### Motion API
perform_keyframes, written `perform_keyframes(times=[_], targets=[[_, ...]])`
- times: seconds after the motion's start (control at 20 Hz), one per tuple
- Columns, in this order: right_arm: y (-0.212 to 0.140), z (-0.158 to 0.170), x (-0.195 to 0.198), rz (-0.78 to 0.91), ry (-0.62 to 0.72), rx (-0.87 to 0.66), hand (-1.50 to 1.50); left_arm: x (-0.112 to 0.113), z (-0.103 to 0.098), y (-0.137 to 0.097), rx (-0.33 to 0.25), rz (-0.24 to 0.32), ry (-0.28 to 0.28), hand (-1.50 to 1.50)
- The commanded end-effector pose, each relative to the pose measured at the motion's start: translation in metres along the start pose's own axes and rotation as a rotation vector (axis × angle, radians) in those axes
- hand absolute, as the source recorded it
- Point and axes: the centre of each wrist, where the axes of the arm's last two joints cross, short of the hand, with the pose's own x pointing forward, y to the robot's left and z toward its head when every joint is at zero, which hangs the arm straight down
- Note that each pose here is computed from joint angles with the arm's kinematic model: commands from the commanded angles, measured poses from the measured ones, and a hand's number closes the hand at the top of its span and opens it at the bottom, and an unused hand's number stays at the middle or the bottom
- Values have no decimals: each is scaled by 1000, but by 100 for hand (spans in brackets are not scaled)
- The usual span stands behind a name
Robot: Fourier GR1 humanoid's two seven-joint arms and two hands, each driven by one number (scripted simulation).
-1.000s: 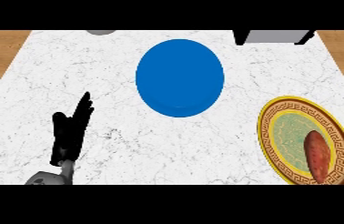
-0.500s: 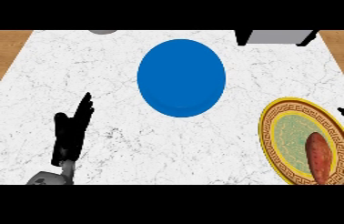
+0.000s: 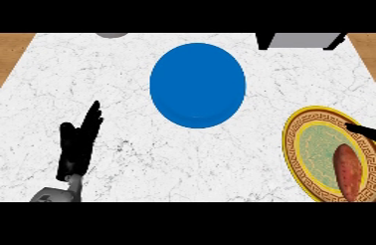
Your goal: Pick the sweet potato from the plate and place it in the plate
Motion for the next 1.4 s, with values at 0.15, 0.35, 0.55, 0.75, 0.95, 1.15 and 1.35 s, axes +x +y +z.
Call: perform_keyframes(times=[0.15, 0.35, 0.55, 0.75, 0.95, 1.15, 1.35], targets=[[1, -18, -15, 1, 3, 42, -150, 5, -8, 0, 3, -5, 7, 0], [14, -25, 3, 12, -10, 61, -150, 15, -5, 8, 13, -8, 16, 0], [19, -29, -8, 2, -6, 55, -150, -12, 8, -6, 14, 10, 1, 0], [30, -48, -5, 5, 8, 71, -150, -9, 1, -10, 11, 14, -4, 0], [39, -43, -22, 15, 26, 81, -150, -7, 0, 9, 2, 11, -8, 0], [20, -36, -24, 74, -26, 61, 150, -13, 5, -15, -16, 4, -6, 0], [42, -45, -23, 89, -59, 8, 150, -14, 3, 0, 7, 4, -11, 0]])
